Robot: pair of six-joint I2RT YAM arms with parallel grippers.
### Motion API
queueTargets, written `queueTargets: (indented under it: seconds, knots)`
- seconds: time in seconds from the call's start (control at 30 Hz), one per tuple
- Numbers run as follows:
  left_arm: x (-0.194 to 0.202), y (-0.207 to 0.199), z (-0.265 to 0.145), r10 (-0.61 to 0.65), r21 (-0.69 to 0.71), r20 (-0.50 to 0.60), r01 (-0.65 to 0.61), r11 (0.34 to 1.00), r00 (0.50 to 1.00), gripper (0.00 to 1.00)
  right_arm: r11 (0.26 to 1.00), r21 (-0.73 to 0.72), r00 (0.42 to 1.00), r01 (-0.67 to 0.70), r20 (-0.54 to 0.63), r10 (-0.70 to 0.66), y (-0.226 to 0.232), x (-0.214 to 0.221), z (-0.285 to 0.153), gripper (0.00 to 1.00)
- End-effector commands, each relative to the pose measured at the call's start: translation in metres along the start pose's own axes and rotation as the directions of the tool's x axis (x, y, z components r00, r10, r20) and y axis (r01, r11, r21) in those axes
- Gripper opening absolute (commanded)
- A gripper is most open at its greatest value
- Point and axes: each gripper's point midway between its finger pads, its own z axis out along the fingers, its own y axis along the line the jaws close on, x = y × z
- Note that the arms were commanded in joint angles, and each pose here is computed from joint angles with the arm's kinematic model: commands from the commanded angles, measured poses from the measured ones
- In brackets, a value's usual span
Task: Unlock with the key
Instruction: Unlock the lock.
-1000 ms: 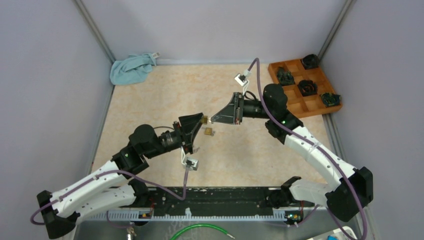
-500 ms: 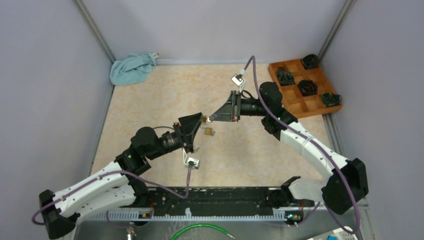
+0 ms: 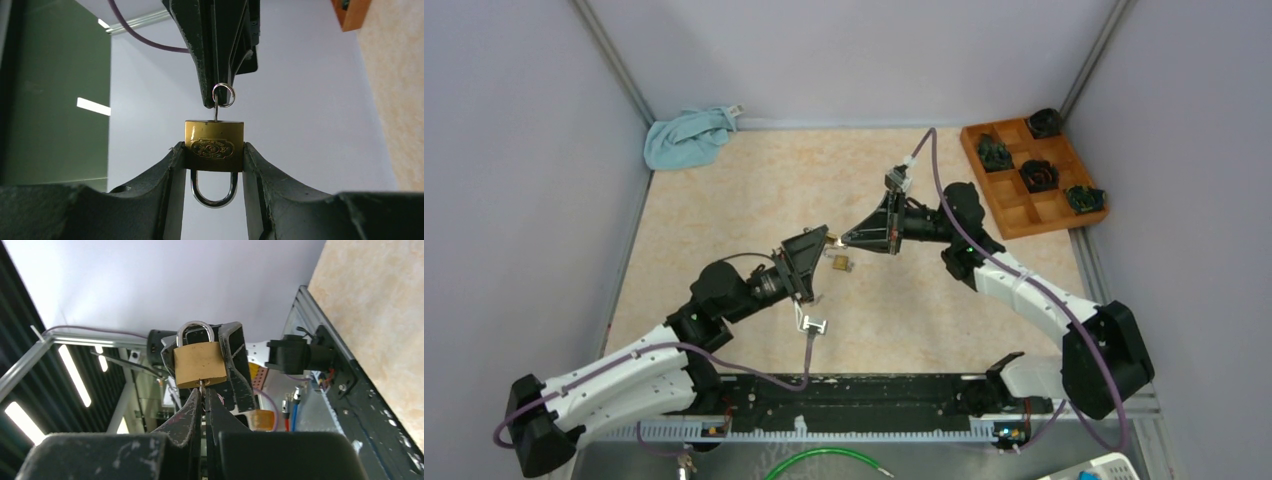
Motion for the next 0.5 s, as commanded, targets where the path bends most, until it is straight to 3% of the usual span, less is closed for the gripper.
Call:
queueTargets:
  seconds: [0.0,0.2,0.47]
  knots:
    - [-0.013,0.038,-0.002,0.143,-0.177,0.04,-0.134,0.975,0.989,0.0,0.994,-0.105,0.999,-0.032,0.005,0.033,0.027,0.0,0.002,0.0]
    - [-0.022,0.044,-0.006,0.218,-0.218,0.056,-0.201,0.955,0.974,0.0,0.981,-0.172,0.995,-0.086,0.033,0.093,0.03,-0.003,0.0,0.0]
    - [-0.033,0.048,-0.006,0.367,-0.273,0.045,-0.342,0.899,0.929,0.0,0.97,-0.221,0.994,-0.104,-0.013,0.104,0.043,0.003,0.005,0.0]
